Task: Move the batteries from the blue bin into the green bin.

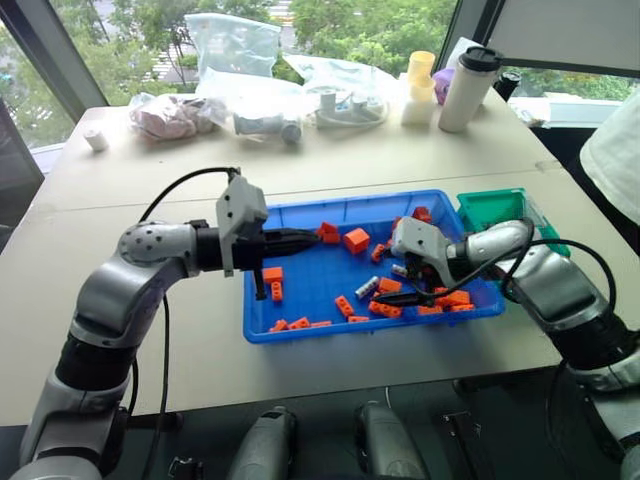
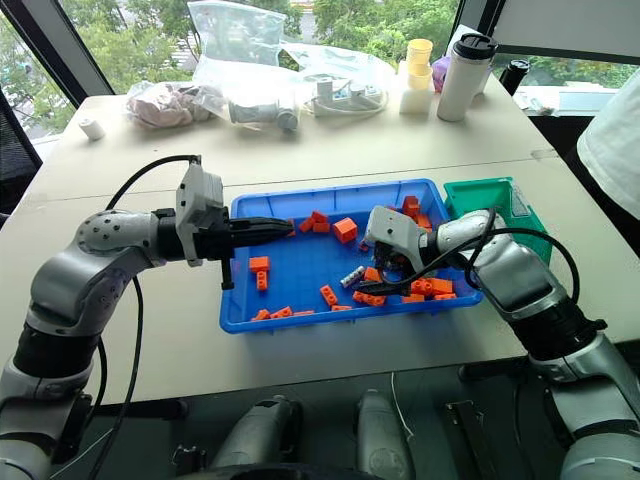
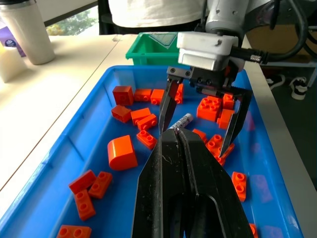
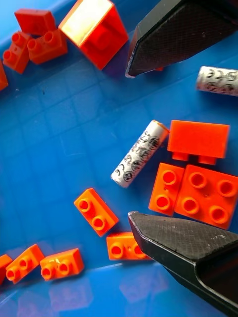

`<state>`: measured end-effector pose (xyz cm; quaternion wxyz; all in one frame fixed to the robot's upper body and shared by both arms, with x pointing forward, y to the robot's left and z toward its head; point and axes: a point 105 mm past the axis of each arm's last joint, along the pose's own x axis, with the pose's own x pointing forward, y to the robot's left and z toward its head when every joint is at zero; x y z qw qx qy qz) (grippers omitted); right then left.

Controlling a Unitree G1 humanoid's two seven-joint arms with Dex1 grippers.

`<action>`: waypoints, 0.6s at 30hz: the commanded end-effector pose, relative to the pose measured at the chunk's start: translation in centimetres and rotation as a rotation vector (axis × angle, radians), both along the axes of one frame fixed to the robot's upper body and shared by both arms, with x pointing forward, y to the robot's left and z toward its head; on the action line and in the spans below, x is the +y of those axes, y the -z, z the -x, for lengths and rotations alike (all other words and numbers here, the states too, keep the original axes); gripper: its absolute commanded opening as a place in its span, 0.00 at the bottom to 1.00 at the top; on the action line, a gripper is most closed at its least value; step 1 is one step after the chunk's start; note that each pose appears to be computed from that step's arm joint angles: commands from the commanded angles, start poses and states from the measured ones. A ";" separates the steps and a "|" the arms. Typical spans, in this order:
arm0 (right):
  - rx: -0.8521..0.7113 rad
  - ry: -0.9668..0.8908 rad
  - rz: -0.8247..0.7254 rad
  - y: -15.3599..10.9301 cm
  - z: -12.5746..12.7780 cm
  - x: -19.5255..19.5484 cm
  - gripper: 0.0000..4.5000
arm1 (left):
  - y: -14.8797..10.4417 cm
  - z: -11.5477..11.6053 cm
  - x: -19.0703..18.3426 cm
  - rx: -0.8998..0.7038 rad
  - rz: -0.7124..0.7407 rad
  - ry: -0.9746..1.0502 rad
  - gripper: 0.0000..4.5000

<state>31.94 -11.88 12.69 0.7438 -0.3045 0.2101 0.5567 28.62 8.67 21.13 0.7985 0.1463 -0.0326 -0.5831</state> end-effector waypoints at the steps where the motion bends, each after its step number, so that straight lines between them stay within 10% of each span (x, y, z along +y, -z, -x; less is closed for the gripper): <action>1: -0.035 -0.045 0.022 -0.4 -1.0 0.5 0.99 | -0.9 0.4 0.4 -0.038 0.007 -0.016 0.00; 7: -0.032 -0.085 0.118 1.1 -1.5 0.1 0.94 | -0.9 0.5 0.6 -0.037 0.008 -0.028 0.00; 15: -0.077 -0.122 0.125 0.6 -1.8 0.6 0.11 | -0.8 0.6 0.6 -0.035 0.010 -0.035 0.00; 18: -0.134 -0.076 0.026 -2.2 -2.4 1.5 0.07 | -0.8 0.5 0.5 -0.035 0.011 -0.034 0.00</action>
